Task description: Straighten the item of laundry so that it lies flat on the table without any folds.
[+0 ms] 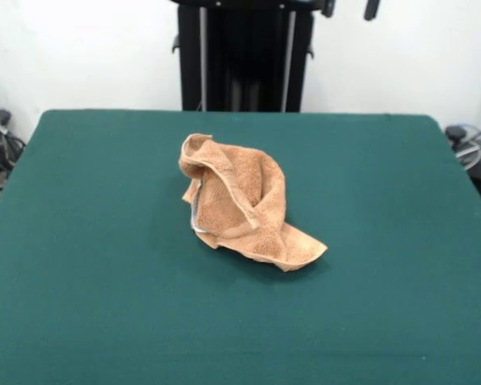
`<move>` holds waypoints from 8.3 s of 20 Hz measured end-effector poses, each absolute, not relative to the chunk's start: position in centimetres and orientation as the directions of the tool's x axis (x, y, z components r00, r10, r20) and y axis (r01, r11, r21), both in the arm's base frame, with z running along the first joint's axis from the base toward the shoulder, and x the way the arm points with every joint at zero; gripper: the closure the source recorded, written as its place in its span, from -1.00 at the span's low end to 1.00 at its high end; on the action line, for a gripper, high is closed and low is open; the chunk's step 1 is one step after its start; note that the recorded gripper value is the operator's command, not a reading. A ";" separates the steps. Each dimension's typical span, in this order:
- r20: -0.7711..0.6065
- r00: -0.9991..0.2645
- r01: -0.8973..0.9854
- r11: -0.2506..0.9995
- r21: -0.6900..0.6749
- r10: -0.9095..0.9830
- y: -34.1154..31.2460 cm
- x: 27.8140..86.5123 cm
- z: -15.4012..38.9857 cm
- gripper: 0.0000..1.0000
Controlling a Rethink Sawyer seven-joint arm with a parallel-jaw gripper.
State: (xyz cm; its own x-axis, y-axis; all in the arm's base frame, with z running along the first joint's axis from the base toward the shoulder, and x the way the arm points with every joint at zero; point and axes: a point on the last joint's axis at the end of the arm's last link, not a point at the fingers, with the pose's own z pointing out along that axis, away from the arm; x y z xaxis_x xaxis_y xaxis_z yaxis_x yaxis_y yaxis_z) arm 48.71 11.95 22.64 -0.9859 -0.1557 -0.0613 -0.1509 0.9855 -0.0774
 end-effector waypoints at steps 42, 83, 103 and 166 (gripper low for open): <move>0.017 -0.987 -0.158 0.985 -0.073 -0.157 11.1 55.2 14.7 -1.00; 0.009 -0.993 -0.121 0.989 -0.083 -0.121 8.0 61.5 9.4 -1.00; -0.045 -0.999 -0.007 0.998 -0.068 -0.010 1.2 63.5 12.0 -1.00; 0.108 -0.994 0.002 1.000 0.017 0.000 -0.9 53.7 8.2 -1.00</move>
